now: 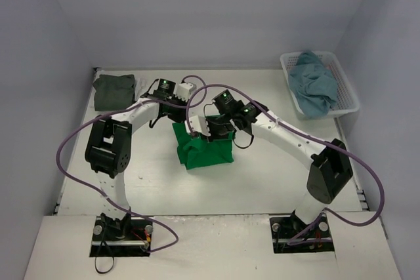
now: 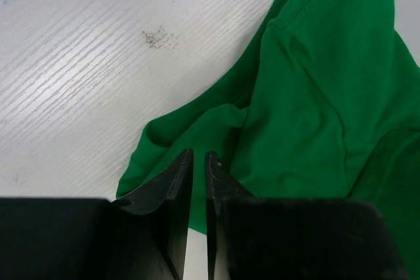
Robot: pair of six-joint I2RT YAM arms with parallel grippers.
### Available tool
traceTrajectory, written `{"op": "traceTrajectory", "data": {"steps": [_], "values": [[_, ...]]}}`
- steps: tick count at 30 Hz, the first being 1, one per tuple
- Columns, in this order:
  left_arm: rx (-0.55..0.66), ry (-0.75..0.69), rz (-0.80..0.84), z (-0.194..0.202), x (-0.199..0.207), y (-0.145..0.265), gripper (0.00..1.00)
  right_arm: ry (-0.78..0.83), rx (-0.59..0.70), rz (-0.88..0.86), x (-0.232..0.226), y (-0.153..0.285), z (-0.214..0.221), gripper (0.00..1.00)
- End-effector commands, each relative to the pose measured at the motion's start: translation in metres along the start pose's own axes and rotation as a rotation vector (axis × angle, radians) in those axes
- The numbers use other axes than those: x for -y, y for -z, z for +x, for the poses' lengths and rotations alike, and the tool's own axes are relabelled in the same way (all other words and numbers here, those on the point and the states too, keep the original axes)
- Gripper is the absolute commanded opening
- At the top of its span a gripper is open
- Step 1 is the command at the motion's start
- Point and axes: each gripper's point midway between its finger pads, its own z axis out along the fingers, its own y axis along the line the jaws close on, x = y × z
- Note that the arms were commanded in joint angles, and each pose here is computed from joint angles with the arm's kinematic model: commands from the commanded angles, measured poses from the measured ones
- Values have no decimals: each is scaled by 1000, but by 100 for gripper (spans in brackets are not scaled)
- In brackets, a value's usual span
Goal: Fold and stack the t-shirts
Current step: Fold the long partially folded tshirt into a neat square
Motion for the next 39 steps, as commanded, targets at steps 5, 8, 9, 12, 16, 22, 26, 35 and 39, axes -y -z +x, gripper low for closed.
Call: {"op": "traceTrajectory", "data": {"steps": [5, 8, 9, 12, 16, 22, 26, 35, 39], "values": [[143, -56, -16, -48, 4, 20, 9, 28, 62, -13, -15, 2, -26, 0], [156, -72, 21, -52, 20, 28, 9, 24, 44, -23, -33, 4, -23, 0], [142, -84, 47, -49, 32, 28, 9, 23, 44, -21, -35, 6, -24, 0], [123, -110, 128, -43, 63, 31, 8, 8, 30, -20, -37, 6, -19, 0], [114, -136, 276, -39, 104, 49, 3, 9, 22, -10, -33, 5, -19, 0], [8, -160, 441, -7, 141, 75, 0, 16, 13, -7, -28, 3, -17, 0], [-44, -161, 467, 19, 146, 84, 0, 16, 1, -11, -25, -2, -12, 0], [-49, -187, 341, 31, 119, 81, 0, 14, -18, -16, -2, -18, 1, 0], [-50, -184, 280, 31, 100, 65, 0, 28, -17, -10, 12, -26, -1, 0]]}}
